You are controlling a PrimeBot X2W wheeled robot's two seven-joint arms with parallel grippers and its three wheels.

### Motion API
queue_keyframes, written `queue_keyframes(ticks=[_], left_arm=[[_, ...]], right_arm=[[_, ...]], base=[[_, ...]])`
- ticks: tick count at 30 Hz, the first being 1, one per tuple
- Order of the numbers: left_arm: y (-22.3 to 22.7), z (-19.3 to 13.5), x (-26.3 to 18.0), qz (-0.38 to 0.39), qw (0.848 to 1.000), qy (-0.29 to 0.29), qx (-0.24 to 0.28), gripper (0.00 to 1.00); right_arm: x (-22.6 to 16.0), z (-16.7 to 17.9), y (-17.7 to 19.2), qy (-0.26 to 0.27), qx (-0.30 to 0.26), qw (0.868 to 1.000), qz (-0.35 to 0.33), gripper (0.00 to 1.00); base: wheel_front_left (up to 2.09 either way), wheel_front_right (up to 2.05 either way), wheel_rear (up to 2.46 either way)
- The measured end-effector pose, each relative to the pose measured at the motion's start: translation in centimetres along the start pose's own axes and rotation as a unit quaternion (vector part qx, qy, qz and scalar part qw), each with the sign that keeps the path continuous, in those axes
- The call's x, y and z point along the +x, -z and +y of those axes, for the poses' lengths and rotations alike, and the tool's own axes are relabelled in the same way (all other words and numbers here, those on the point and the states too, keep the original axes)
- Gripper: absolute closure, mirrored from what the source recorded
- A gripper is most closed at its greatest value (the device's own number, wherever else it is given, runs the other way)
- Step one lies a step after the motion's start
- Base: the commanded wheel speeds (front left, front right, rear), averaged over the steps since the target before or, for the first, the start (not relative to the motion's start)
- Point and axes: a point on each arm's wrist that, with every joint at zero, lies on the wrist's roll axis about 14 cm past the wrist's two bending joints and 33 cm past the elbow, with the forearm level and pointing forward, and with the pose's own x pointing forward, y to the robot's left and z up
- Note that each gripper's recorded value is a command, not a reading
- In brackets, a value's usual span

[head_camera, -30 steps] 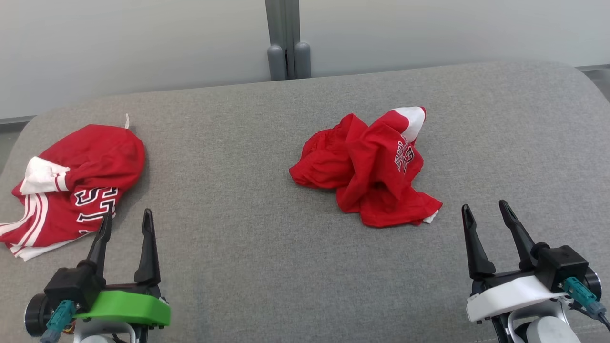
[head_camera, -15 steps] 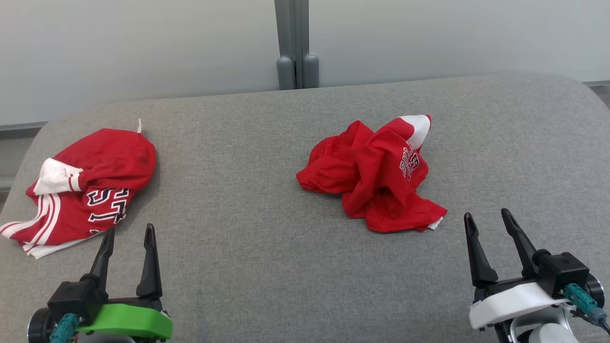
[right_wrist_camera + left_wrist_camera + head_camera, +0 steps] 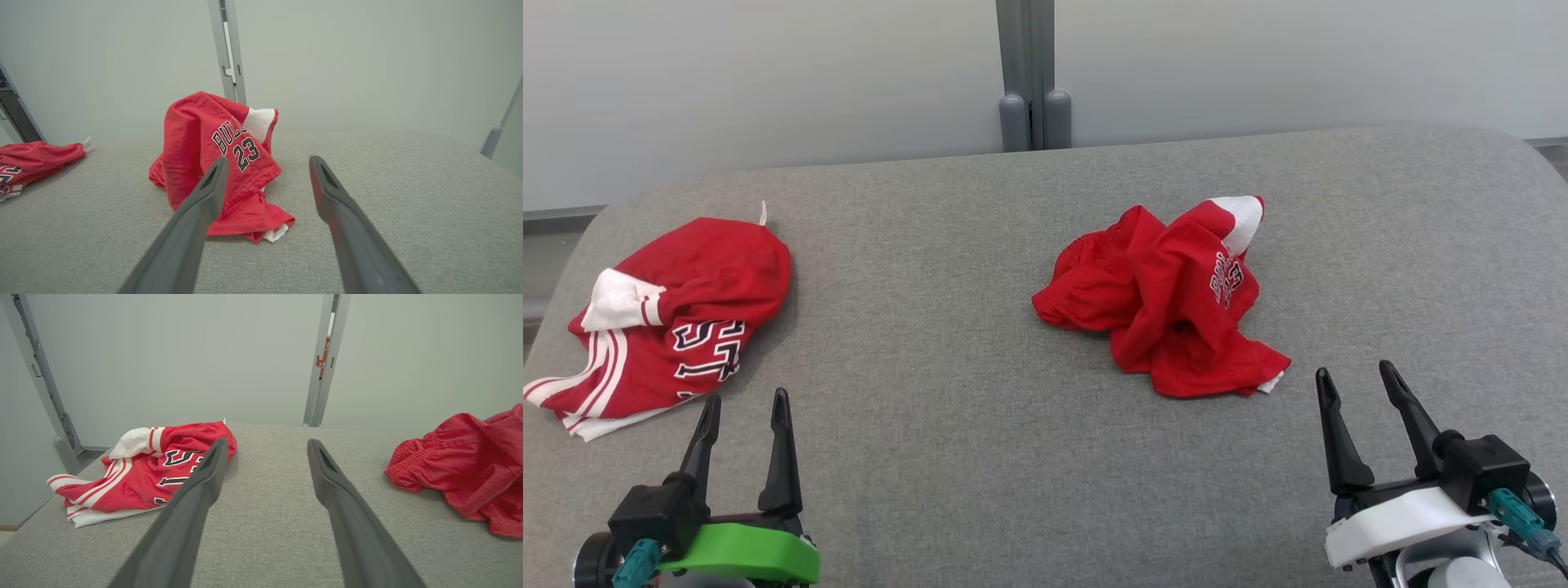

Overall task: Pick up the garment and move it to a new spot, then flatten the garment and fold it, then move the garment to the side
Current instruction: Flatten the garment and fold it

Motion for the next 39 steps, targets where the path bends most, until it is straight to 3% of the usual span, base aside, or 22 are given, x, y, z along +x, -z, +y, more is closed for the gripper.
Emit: queue_keyframes(ticks=[31, 39], left_arm=[[0.2, 0.2, -0.1, 0.002, 1.000, -0.002, 0.004, 0.00], [-0.1, -1.8, 2.1, -0.001, 0.999, 0.038, 0.014, 0.00]], right_arm=[[-0.4, 0.0, 0.0, 0.003, 0.000, 1.000, 0.001, 0.00], [-0.4, -0.3, 0.1, 0.006, -0.001, 1.000, 0.002, 0.00]], base=[[0.00, 0.00, 0.00], [0.00, 0.00, 0.00]])
